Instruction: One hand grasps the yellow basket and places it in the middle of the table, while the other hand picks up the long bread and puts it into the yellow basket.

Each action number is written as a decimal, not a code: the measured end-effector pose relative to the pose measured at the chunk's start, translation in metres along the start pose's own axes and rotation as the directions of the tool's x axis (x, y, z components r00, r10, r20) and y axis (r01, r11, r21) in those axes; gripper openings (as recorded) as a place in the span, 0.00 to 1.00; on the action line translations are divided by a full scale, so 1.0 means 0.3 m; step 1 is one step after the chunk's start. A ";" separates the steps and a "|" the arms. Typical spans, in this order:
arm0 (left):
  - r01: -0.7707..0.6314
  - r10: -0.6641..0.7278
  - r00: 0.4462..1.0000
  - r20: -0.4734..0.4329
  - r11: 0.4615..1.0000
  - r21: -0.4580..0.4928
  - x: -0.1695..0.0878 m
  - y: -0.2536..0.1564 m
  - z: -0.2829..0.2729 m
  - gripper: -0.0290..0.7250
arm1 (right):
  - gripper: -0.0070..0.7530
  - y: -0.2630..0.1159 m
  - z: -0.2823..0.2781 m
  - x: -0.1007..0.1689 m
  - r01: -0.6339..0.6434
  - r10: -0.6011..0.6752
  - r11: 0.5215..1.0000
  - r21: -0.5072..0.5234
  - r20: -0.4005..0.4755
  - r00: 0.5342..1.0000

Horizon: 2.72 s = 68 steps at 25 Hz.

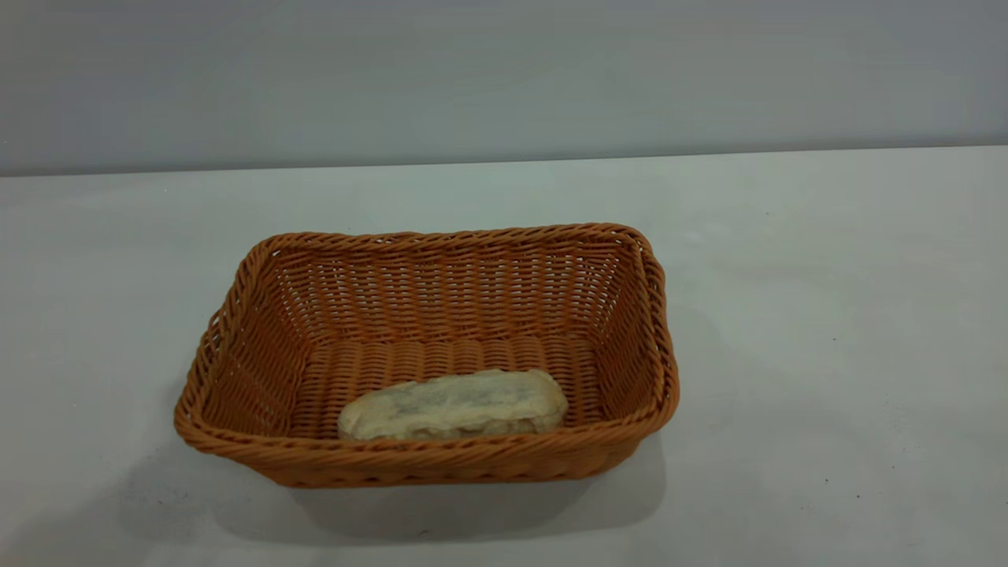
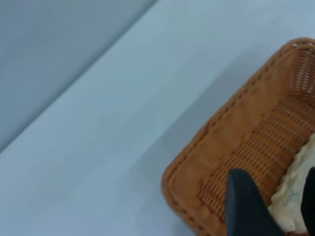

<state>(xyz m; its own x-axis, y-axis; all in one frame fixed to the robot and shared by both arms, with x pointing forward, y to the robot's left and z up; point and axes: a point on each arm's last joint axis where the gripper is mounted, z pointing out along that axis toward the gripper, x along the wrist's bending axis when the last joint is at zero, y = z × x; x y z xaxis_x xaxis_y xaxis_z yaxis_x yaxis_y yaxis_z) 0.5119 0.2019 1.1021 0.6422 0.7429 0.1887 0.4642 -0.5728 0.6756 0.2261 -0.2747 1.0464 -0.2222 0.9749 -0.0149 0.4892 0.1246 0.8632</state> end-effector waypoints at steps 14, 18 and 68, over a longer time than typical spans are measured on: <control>0.066 -0.070 0.989 -0.130 0.997 -0.034 -0.102 -0.123 -0.507 0.49 | 0.36 -0.004 -0.006 -0.002 0.007 -0.007 1.000 0.002 -0.065 0.998; 0.090 -0.101 0.984 -0.144 0.992 -0.086 -0.156 -0.195 -0.633 0.49 | 0.36 -0.005 -0.006 -0.002 0.009 -0.009 1.000 0.004 -0.070 0.998; 0.162 -0.171 0.981 -0.091 0.982 -0.099 -0.429 -0.795 -0.547 0.48 | 0.36 -0.015 0.011 -0.012 0.053 -0.052 0.998 0.014 -0.046 0.998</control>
<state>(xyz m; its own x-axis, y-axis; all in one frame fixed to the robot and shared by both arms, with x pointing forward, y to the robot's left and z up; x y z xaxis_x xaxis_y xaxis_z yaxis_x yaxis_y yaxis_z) 0.2185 0.2996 1.0336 0.4957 0.8580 0.1344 0.4989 -0.4080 0.7647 0.2274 -0.2780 1.0408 -0.2863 0.9574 -0.0367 0.4885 0.1788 0.8540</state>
